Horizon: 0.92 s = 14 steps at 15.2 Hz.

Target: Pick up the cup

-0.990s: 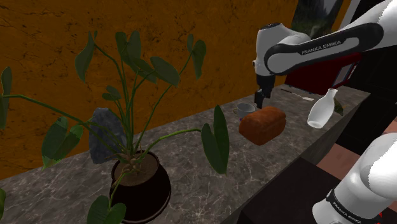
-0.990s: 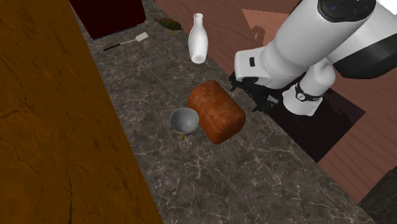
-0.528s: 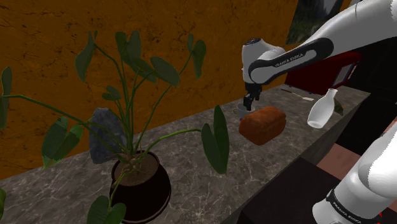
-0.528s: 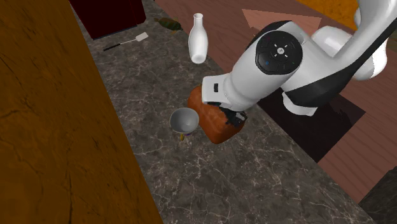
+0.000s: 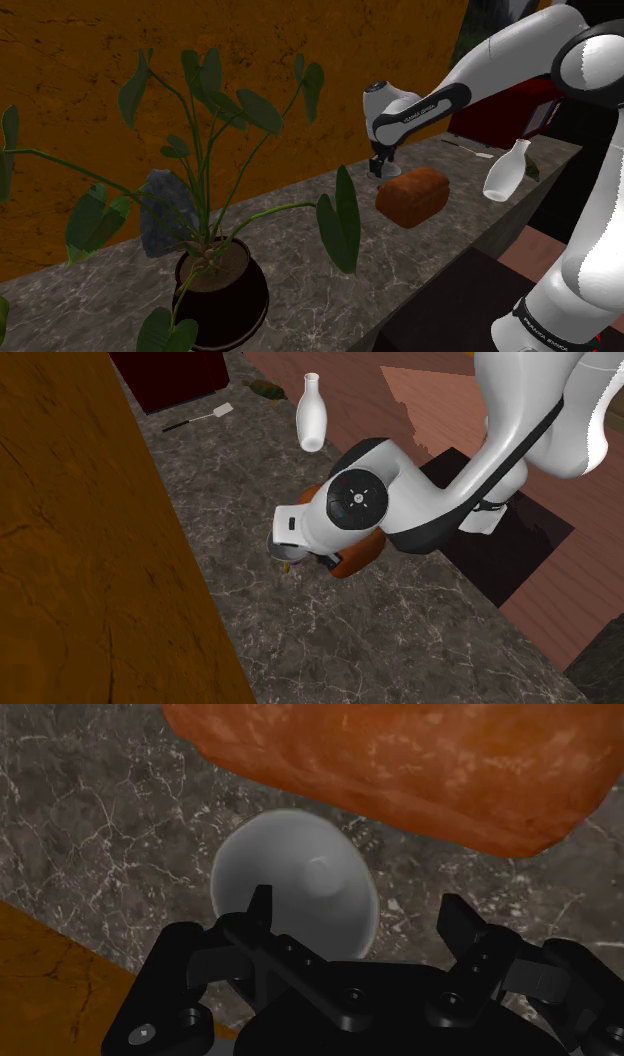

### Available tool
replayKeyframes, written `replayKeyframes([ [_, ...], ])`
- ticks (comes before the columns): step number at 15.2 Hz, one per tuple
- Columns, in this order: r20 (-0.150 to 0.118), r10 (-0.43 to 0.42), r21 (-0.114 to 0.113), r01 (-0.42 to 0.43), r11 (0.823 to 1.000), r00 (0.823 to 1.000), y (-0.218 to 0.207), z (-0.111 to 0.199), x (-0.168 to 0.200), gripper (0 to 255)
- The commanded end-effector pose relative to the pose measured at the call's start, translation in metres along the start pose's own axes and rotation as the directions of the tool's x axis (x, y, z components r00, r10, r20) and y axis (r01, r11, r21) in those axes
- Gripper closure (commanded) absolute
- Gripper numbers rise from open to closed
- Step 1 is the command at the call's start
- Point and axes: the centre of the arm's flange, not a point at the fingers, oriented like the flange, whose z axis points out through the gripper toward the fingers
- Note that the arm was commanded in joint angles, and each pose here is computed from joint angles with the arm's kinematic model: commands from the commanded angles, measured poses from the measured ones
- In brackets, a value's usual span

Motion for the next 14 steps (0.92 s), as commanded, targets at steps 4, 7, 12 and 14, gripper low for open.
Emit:
replayKeyframes([
  [4,0.0,0.001,-0.005,-0.001,1.0,1.0,-0.007,0.025,0.008,0],
  [7,0.0,0.001,-0.005,-0.001,1.0,1.0,-0.014,0.042,0.01,0],
  [12,0.0,0.001,-0.005,-0.001,1.0,1.0,-0.013,0.042,0.009,255],
  [14,0.0,0.001,-0.005,-0.001,1.0,1.0,-0.013,0.042,0.009,255],
])
